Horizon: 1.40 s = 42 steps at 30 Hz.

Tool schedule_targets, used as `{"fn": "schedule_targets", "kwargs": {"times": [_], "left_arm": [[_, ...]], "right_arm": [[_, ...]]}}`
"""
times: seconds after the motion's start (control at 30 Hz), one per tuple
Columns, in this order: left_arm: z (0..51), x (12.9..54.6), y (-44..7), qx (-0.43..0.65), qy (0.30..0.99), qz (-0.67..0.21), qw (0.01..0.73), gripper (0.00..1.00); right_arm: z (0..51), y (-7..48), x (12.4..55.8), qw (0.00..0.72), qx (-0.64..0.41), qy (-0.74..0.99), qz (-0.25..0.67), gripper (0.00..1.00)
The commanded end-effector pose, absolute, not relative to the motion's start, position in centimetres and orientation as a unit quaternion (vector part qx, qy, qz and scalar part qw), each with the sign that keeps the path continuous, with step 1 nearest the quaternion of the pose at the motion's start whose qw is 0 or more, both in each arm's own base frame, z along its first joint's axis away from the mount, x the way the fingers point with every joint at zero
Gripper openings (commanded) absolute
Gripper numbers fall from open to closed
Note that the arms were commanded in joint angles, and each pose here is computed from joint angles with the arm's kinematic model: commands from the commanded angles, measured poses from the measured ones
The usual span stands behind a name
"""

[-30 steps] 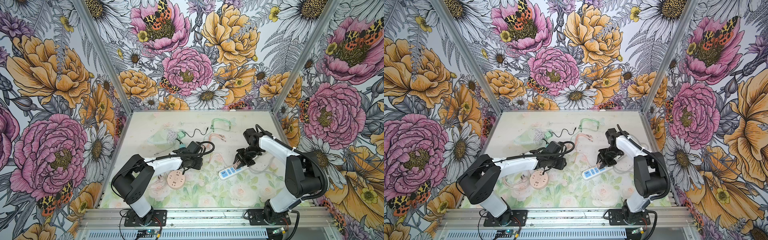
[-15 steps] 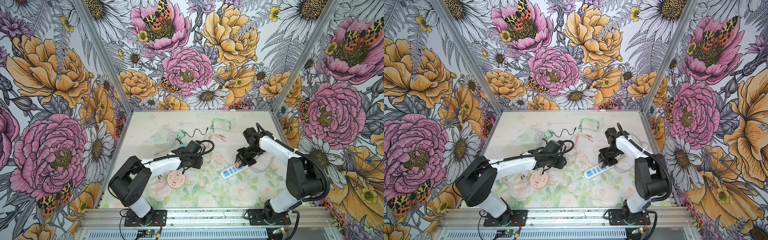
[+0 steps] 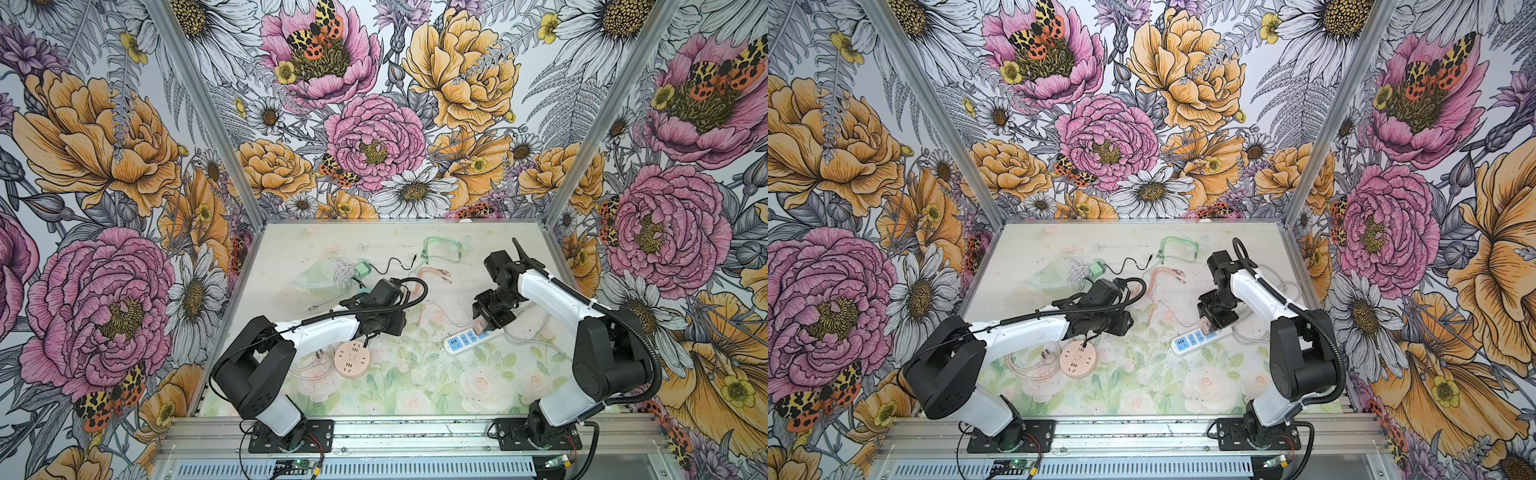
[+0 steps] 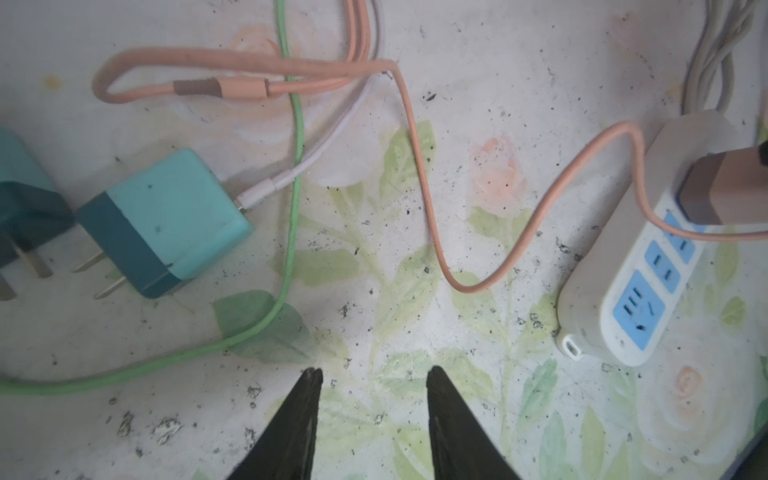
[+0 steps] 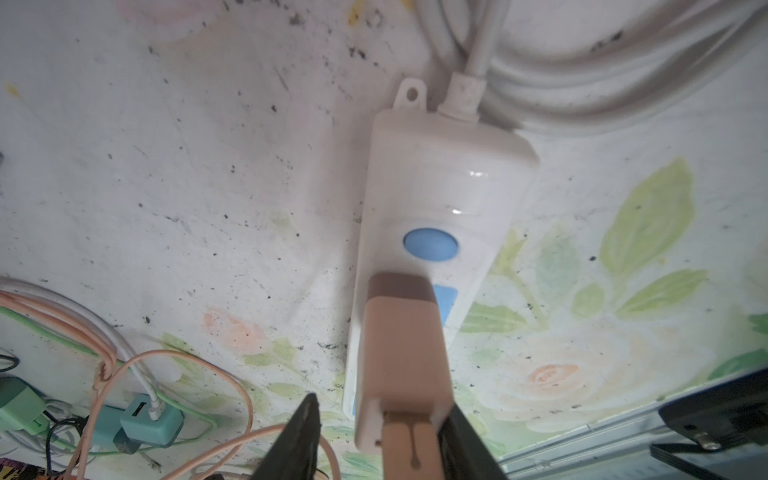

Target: Insert the plug

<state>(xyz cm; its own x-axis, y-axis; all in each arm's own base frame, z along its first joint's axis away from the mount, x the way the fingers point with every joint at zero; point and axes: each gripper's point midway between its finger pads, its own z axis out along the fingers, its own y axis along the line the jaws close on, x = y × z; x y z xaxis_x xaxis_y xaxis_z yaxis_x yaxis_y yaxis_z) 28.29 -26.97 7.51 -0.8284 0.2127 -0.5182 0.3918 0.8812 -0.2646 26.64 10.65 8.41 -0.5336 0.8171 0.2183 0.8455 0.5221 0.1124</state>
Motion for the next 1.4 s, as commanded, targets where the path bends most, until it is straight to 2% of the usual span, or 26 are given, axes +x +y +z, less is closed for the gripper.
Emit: {"fn": "schedule_targets", "kwargs": {"times": [0.0,0.07,0.17,0.23,0.4,0.63,0.87,1.1,1.37], "left_arm": [[8.8,28.7,-26.6,0.163,0.932,-0.181,0.268,0.45],[9.1,28.7,-26.5,0.163,0.932,-0.182,0.269,0.45],[9.7,28.7,-26.5,0.165,0.929,-0.184,0.275,0.45],[10.2,28.7,-26.4,0.166,0.927,-0.185,0.281,0.45],[12.2,28.9,-26.4,0.171,0.919,-0.188,0.302,0.45],[14.8,29.0,-26.6,0.175,0.911,-0.192,0.320,0.46],[16.9,29.2,-27.5,0.167,0.911,-0.196,0.324,0.46],[17.8,31.7,-26.5,0.117,0.931,-0.143,0.315,0.47],[16.5,34.0,-24.3,0.023,0.947,-0.132,0.292,0.48]], "right_arm": [[10.1,10.6,27.1,0.036,-0.459,-0.882,-0.105,0.50],[10.4,10.5,26.6,0.033,-0.453,-0.885,-0.097,0.57],[10.6,10.1,25.8,0.028,-0.450,-0.888,-0.087,0.59],[10.8,9.8,25.0,0.026,-0.449,-0.890,-0.080,0.75],[11.8,7.9,22.9,0.006,-0.443,-0.895,-0.041,0.81],[15.6,3.8,20.7,-0.083,-0.445,-0.892,0.015,0.78],[21.9,-0.7,20.2,-0.204,-0.422,-0.878,0.092,0.78],[27.3,-3.2,21.4,-0.308,-0.383,-0.858,0.146,0.77],[29.9,-2.1,25.4,-0.390,-0.275,-0.866,0.148,0.80]]}}
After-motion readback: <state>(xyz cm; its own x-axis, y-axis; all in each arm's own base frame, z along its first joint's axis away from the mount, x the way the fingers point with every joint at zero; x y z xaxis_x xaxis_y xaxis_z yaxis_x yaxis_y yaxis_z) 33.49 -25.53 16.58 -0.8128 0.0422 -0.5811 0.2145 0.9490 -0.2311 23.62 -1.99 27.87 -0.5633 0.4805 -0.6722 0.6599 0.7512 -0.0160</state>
